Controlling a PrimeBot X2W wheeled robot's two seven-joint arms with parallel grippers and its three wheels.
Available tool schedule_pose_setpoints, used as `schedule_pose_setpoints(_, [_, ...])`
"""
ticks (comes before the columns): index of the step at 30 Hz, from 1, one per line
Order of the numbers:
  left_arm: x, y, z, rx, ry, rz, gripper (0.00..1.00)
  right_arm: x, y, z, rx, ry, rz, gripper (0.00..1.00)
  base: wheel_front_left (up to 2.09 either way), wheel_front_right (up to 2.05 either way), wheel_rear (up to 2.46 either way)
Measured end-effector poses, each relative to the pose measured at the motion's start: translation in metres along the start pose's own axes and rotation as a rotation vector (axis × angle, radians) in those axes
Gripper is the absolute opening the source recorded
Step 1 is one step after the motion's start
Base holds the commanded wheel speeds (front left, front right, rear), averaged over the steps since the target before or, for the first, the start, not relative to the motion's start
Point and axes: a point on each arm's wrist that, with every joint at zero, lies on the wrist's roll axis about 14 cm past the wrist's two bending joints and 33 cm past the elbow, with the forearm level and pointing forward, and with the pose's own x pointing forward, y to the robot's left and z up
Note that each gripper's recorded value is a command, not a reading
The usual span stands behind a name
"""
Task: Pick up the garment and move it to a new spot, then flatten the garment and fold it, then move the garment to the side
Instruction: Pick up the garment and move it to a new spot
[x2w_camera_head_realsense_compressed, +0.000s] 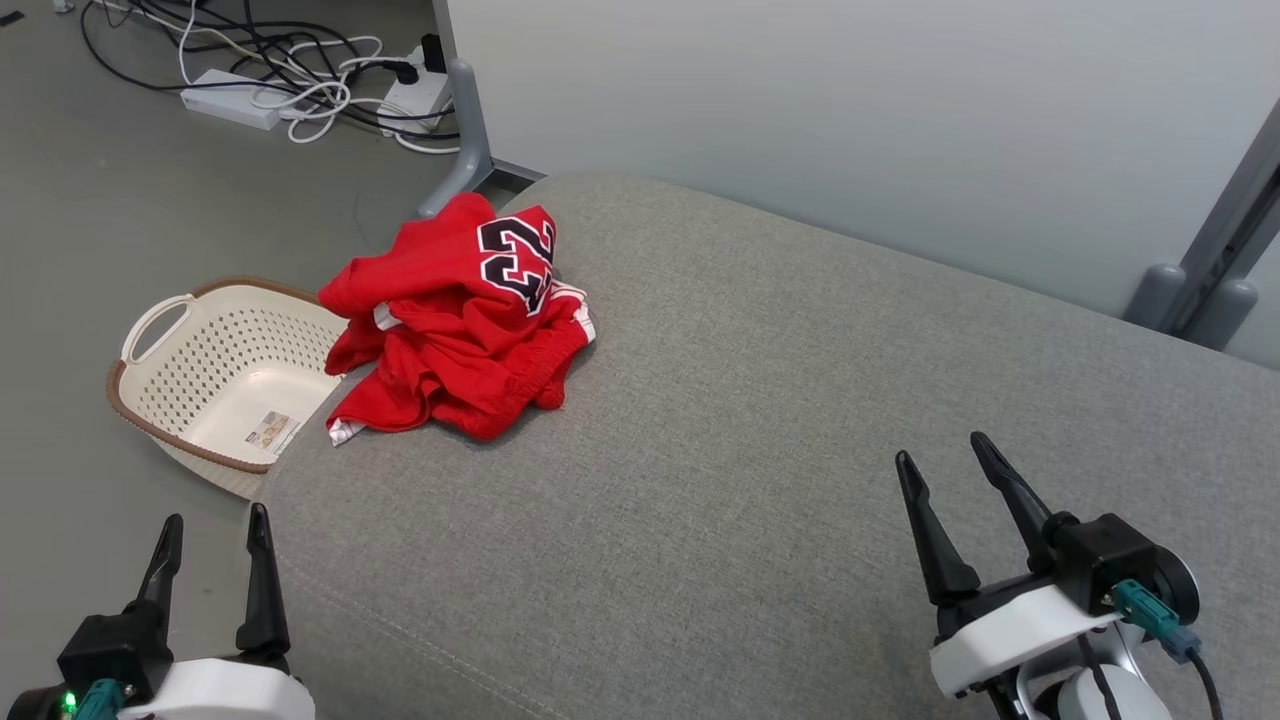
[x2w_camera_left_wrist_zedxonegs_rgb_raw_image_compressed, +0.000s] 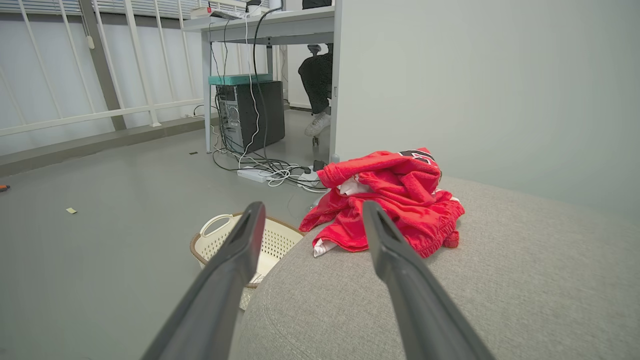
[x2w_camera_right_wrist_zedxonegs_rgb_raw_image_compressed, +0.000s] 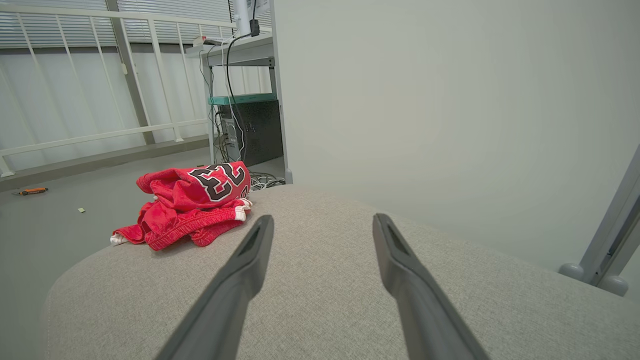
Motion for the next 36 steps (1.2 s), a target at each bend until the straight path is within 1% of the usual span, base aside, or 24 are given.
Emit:
schedule_pose_setpoints(7, [0.008,-0.008,0.003,-0.002,-0.005,-0.023,1.0,-0.001,-0.007,-0.003,0.005,0.005,-0.017,1.0,0.0,0.0,0.0])
schedule_pose_setpoints(11, [0.024,-0.023,0.01,-0.004,-0.017,-0.065,1.0,-0.004,-0.02,-0.007,0.002,0.018,-0.047,1.0,0.0,0.0,0.0])
schedule_pose_setpoints(17, [0.075,-0.052,0.024,-0.027,-0.019,-0.118,1.0,0.001,-0.043,-0.012,-0.003,0.033,-0.078,1.0,0.0,0.0,0.0])
schedule_pose_setpoints(21, [0.117,-0.085,0.022,-0.027,0.023,-0.182,1.0,0.002,-0.066,-0.019,-0.005,0.047,-0.113,1.0,0.0,0.0,0.0])
schedule_pose_setpoints(25, [0.152,-0.113,0.002,-0.01,0.124,-0.239,1.0,-0.004,-0.088,-0.03,0.004,0.071,-0.157,1.0,0.0,0.0,0.0])
schedule_pose_setpoints(30, [0.176,-0.144,-0.044,-0.002,0.309,-0.286,1.0,-0.019,-0.112,-0.047,0.019,0.108,-0.225,1.0,0.0,0.0,0.0])
schedule_pose_setpoints(34, [0.184,-0.155,-0.082,0.015,0.457,-0.287,1.0,-0.033,-0.13,-0.059,0.026,0.135,-0.278,1.0,0.0,0.0,0.0])
schedule_pose_setpoints(36, [0.187,-0.157,-0.095,0.031,0.503,-0.282,1.0,-0.038,-0.137,-0.063,0.03,0.144,-0.3,1.0,0.0,0.0,0.0])
